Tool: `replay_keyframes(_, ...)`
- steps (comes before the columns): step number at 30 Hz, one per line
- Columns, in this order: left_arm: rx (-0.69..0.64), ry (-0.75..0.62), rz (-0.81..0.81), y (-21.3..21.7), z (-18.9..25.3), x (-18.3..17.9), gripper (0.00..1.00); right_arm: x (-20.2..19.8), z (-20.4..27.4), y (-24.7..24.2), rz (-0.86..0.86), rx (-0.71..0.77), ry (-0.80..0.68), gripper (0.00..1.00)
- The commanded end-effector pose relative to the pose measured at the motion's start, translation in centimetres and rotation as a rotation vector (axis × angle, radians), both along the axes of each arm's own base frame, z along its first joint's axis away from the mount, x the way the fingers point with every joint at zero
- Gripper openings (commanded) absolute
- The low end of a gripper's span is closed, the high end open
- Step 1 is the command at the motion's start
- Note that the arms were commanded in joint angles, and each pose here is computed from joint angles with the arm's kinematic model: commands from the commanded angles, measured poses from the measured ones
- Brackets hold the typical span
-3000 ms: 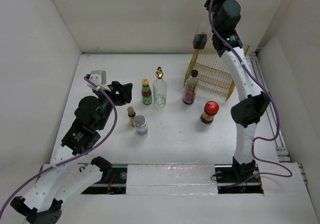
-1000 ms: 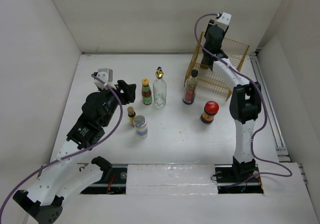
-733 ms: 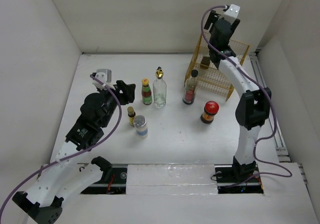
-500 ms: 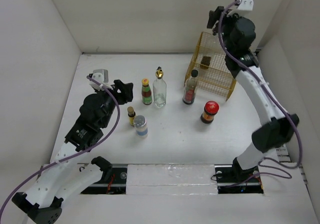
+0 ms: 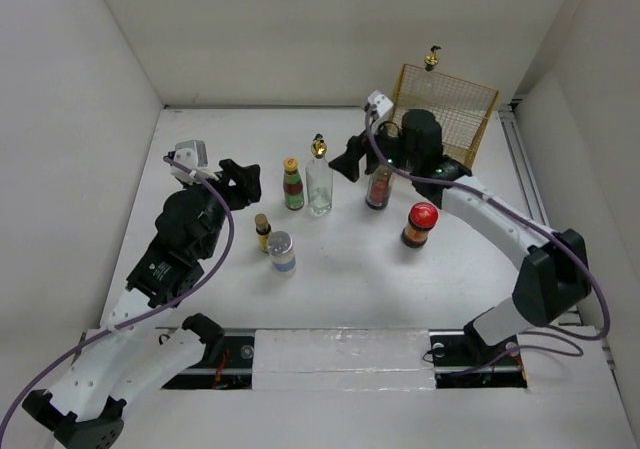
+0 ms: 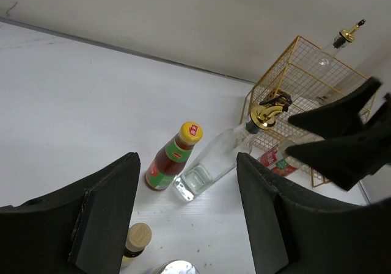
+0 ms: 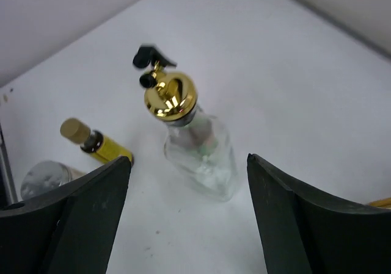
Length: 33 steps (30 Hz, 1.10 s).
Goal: Organize the condiment bottles
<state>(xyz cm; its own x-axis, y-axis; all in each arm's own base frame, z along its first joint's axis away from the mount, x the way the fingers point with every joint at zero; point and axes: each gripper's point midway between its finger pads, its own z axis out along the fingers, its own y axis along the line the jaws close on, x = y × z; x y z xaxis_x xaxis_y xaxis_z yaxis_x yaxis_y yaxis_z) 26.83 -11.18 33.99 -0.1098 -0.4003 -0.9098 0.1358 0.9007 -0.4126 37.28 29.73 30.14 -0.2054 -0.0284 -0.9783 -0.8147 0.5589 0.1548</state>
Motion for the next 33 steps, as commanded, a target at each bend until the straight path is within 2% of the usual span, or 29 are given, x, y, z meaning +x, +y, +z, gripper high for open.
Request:
replay_keyframes(1, -0.033, -0.033, -0.017, -0.2, 1.4, -0.3, 0.60, -2.4, -0.7, 2.8, 0.113, -0.037, -0.024, 0.83)
replay_keyframes(6, -0.029, -0.042, -0.035, -0.5, 1.6, -0.4, 0.60, 0.2, -2.9, 4.7, 0.054, -0.081, -0.012, 0.84)
replay_keyframes(10, -0.029, -0.042, -0.035, -0.5, 1.6, -0.4, 0.60, 0.7, -2.3, 6.1, 0.025, -0.046, -0.052, 0.84)
replay_keyframes(18, -0.020, -0.044, -0.054, -0.8, 1.5, -0.5, 0.60, 2.9, -2.6, 6.1, -0.208, 0.016, -0.100, 0.83)
replay_keyframes(19, -0.020, -0.044, -0.054, -0.8, 1.5, -0.5, 0.60, 2.6, -3.3, 6.3, -0.220, 0.023, -0.088, 0.81)
replay_keyframes(22, -0.025, -0.051, -0.063, -1.0, 1.8, -0.5, 0.60, 3.0, -1.6, 6.0, -0.251, 0.099, -0.133, 0.76)
replay_keyframes(27, -0.025, -0.051, -0.063, -1.0, 1.8, -0.5, 0.60, 3.9, -2.7, 6.8, -0.285, 0.112, -0.109, 0.61)
replay_keyframes(29, -0.025, -0.051, -0.063, -1.0, 1.8, -0.5, 0.60, 4.2, -1.2, 6.7, -0.317, 0.157, -0.148, 0.58)
replay_keyframes(32, -0.021, -0.044, -0.072, -1.2, 1.5, -0.4, 0.60, 4.7, -1.6, 6.9, -0.331, 0.163, -0.153, 0.55)
replay_keyframes(33, -0.012, -0.045, -0.072, -1.2, 1.5, -0.4, 0.60, 4.9, -0.4, 7.0, -0.330, 0.181, -0.167, 0.50)
